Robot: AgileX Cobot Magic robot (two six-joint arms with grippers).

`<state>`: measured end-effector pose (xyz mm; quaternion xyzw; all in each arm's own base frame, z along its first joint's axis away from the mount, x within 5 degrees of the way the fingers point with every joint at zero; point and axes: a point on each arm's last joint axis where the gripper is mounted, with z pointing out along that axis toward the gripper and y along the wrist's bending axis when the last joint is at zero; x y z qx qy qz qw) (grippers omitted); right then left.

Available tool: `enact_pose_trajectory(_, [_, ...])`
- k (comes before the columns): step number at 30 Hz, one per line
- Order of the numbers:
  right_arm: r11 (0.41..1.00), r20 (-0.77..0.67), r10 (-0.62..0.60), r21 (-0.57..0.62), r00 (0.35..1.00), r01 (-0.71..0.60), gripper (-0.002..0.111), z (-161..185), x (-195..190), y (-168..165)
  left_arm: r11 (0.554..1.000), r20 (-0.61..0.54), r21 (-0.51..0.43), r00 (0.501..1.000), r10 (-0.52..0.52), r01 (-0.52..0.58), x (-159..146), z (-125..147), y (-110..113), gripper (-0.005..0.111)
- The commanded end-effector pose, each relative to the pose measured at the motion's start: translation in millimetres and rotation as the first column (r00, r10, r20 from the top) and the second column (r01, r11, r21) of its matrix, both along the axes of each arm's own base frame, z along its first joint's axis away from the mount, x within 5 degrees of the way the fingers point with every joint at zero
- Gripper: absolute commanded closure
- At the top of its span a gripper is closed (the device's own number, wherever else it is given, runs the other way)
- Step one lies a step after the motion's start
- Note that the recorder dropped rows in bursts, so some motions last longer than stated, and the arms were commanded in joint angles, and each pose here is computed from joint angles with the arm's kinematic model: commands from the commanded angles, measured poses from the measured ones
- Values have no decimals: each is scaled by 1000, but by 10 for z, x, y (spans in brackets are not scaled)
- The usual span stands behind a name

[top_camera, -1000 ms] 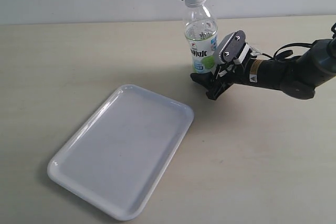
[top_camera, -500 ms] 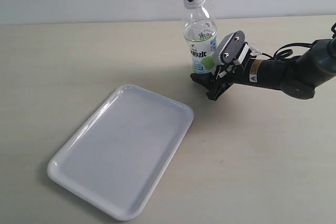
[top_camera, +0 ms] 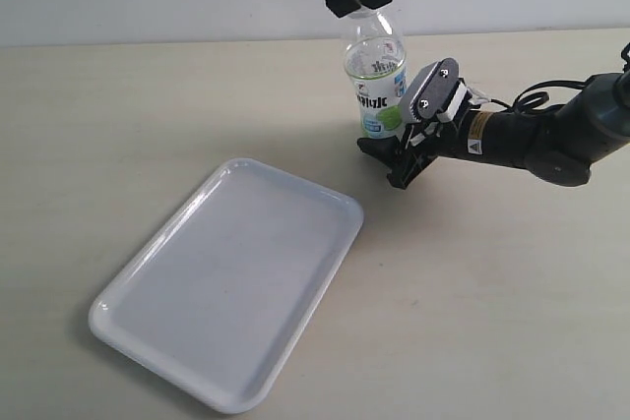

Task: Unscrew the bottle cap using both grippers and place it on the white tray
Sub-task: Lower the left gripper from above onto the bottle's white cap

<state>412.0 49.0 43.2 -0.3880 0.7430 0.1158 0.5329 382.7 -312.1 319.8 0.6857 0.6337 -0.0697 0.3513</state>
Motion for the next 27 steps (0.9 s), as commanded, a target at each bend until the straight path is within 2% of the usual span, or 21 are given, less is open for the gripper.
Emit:
enact_pose_trajectory(1, [1000,23,-1,-6,1000,1,108,29,23,-3,1000,23,-16,1000,20,-20,5,66,11,50])
enact_pose_trajectory(11, [1000,23,-1,-6,1000,1,108,29,23,-3,997,27,28,997,78,-79,48,27,61,50])
enact_pose_trajectory(20, [1000,23,-1,-6,1000,1,108,29,23,-3,994,2,72,996,84,-84,148,-254,6,50])
enact_pose_trajectory(27, [1000,23,-1,-6,1000,1,108,29,23,-3,994,33,62,995,91,-93,174,-240,3,50])
